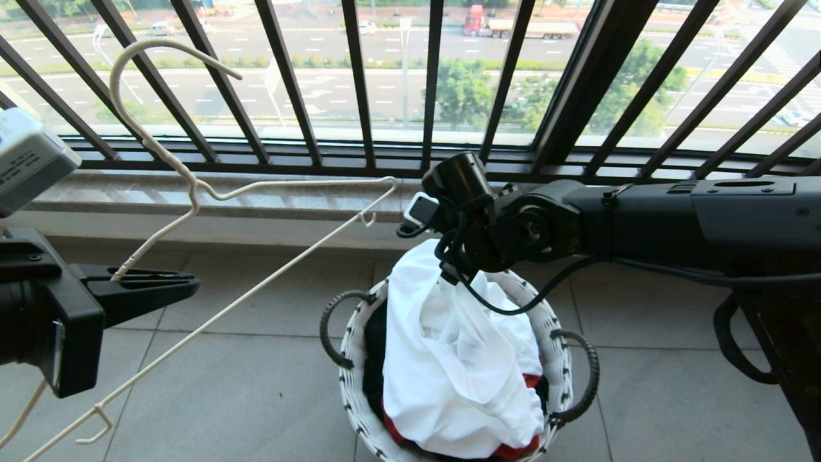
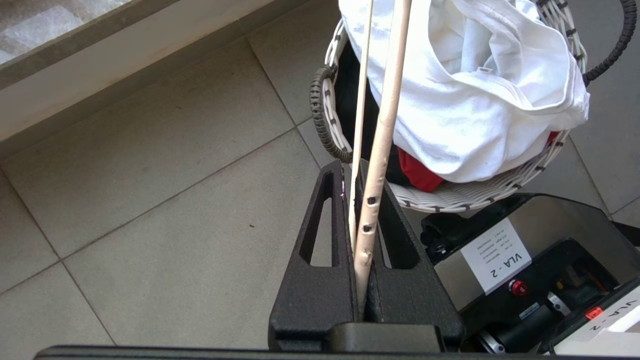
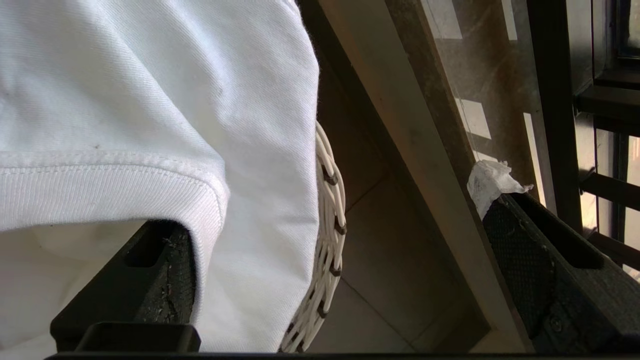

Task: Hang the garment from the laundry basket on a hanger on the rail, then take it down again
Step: Pick up clothes from the basket

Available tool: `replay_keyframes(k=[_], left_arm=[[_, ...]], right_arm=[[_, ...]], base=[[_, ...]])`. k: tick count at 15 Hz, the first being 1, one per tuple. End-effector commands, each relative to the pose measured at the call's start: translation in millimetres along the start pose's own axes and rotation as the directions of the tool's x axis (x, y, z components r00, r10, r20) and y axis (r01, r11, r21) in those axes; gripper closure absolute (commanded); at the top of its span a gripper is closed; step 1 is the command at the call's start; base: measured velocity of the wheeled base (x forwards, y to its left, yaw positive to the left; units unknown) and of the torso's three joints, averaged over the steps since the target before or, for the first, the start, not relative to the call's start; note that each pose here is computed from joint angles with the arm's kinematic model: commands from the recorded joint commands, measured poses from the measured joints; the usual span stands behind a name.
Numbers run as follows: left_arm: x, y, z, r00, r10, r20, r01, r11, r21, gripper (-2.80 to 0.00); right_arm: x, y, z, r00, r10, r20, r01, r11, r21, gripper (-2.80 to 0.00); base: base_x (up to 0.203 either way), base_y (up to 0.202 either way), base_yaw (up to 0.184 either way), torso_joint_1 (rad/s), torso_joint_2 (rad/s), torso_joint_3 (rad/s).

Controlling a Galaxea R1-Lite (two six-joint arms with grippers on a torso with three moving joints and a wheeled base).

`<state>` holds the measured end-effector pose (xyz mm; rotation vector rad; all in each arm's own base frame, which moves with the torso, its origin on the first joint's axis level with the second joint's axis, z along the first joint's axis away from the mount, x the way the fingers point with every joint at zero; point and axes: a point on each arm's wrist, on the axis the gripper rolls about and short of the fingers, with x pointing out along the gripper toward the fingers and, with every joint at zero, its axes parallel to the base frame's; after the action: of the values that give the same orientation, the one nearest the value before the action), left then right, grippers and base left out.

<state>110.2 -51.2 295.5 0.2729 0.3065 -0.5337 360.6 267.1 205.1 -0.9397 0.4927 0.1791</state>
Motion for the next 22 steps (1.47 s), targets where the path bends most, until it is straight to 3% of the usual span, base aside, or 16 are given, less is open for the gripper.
replay_keyframes(k=[1, 2, 3, 11, 16, 19, 22], left_arm=[[0.6, -0.1, -0.3, 1.0, -0.001, -0.004, 0.001, 1.0, 0.001, 0.0], [0.6, 0.0, -0.1, 1.0, 0.001, -0.002, -0.001, 1.0, 0.001, 0.0], [0.7, 0.0, -0.4, 1.0, 0.0, -0.004, 0.0, 1.0, 0.001, 0.0], [0.5, 0.0, -0.2, 1.0, -0.001, -0.003, 0.001, 1.0, 0.001, 0.0], [-11.4, -6.4, -7.4, 0.997, -0.045, -0.059, 0.047, 0.998, 0.04, 0.0], [-24.1, -7.8, -8.4, 0.995, -0.054, -0.088, 0.059, 0.997, 0.05, 0.0], [-39.5, -13.4, -17.4, 0.983, -0.105, -0.15, 0.128, 0.98, 0.154, 0.0]], right_arm=[[1.7, 0.8, 1.4, 1.0, -0.002, 0.013, 0.002, 1.0, 0.008, -2.8], [2.8, 2.0, 1.4, 1.0, 0.004, 0.02, -0.005, 1.0, 0.013, -2.8], [3.5, 2.8, 1.1, 1.0, 0.007, 0.019, -0.007, 1.0, 0.014, 0.0], [-0.7, -0.2, 1.8, 0.998, 0.035, 0.048, -0.036, 0.999, 0.039, 0.0], [-17.3, -14.1, 5.5, 0.983, 0.113, 0.147, -0.137, 0.976, 0.17, 0.0], [-28.0, -23.5, 6.9, 0.98, 0.103, 0.173, -0.141, 0.965, 0.222, 0.0], [-33.6, -28.0, 8.1, 0.974, 0.11, 0.198, -0.157, 0.957, 0.245, 0.0]], base=[[0.0, 0.0, 0.0, 0.0, 0.0, 0.0], [0.0, 0.0, 0.0, 0.0, 0.0, 0.0], [0.0, 0.0, 0.0, 0.0, 0.0, 0.0], [0.0, 0.0, 0.0, 0.0, 0.0, 0.0], [0.0, 0.0, 0.0, 0.0, 0.0, 0.0], [0.0, 0.0, 0.0, 0.0, 0.0, 0.0], [0.0, 0.0, 0.0, 0.0, 0.0, 0.0]])
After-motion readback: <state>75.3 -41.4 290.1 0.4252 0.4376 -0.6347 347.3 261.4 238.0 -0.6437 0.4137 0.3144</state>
